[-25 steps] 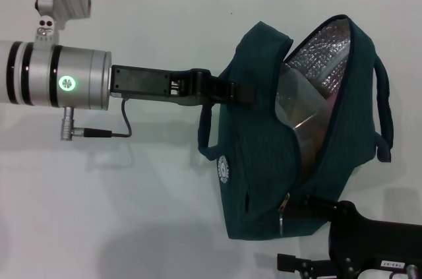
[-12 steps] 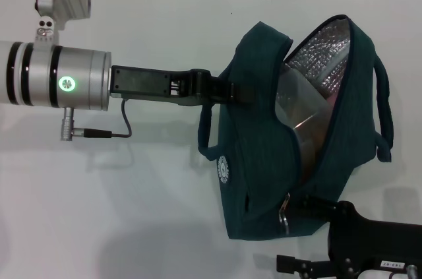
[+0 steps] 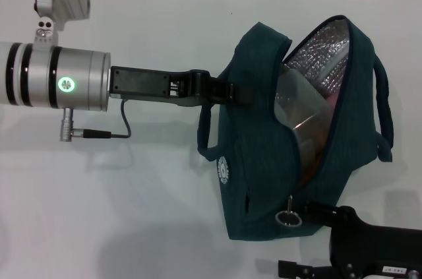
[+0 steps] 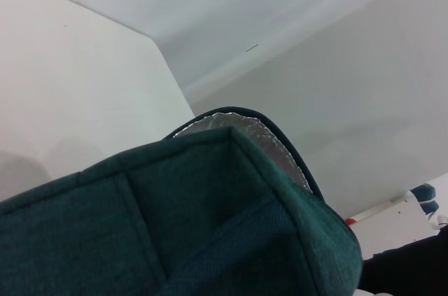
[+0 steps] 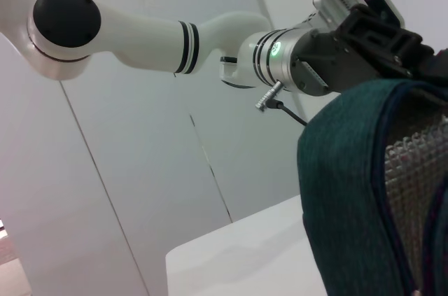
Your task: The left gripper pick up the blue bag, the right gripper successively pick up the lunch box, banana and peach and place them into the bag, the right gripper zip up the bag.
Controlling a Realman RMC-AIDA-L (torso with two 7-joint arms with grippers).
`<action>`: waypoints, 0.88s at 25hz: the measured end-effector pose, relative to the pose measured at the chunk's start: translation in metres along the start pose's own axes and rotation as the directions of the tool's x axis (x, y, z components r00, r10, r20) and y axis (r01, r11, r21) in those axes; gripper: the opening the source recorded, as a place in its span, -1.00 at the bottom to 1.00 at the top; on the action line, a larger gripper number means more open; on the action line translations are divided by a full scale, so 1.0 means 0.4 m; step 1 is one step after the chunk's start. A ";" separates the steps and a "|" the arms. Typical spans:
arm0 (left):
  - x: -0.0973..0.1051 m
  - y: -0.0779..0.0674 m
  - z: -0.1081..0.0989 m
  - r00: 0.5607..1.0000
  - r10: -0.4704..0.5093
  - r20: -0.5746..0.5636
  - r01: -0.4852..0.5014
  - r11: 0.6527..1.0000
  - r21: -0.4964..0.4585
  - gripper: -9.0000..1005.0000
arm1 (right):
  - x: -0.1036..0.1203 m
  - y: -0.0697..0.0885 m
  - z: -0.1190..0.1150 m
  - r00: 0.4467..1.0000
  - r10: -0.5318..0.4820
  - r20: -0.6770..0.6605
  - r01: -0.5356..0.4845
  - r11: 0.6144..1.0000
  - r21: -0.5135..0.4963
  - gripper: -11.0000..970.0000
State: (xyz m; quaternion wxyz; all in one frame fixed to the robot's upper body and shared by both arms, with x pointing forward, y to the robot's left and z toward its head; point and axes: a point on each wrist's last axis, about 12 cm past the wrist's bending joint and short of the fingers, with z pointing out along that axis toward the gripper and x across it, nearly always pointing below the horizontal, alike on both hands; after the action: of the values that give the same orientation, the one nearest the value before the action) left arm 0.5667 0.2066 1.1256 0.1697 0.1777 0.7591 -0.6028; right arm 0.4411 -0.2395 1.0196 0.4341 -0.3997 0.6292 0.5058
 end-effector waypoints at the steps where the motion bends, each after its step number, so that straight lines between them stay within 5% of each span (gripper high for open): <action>1: 0.000 0.000 0.000 1.000 0.000 0.000 0.000 1.000 0.000 -0.88 | 0.002 0.001 -0.003 1.000 0.003 0.001 -0.003 1.000 0.007 0.80; 12: 0.000 0.000 0.000 1.000 0.001 0.000 -0.001 1.000 0.000 -0.88 | 0.012 0.005 -0.017 1.000 0.015 0.000 -0.015 0.999 0.033 0.75; 15: 0.000 0.000 0.000 1.000 0.001 0.000 -0.001 1.000 0.000 -0.88 | 0.013 0.004 -0.017 1.000 0.015 -0.003 -0.014 0.999 0.038 0.36; 22: 0.000 -0.001 0.000 1.000 0.010 -0.001 -0.010 1.000 0.002 -0.88 | 0.009 -0.002 -0.010 1.000 0.009 -0.007 -0.008 0.999 0.039 0.01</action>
State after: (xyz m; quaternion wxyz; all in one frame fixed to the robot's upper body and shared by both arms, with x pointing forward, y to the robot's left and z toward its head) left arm 0.5665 0.2066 1.1257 0.1719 0.1819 0.7578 -0.6026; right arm 0.4403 -0.2440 1.0162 0.4372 -0.3904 0.6422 0.4940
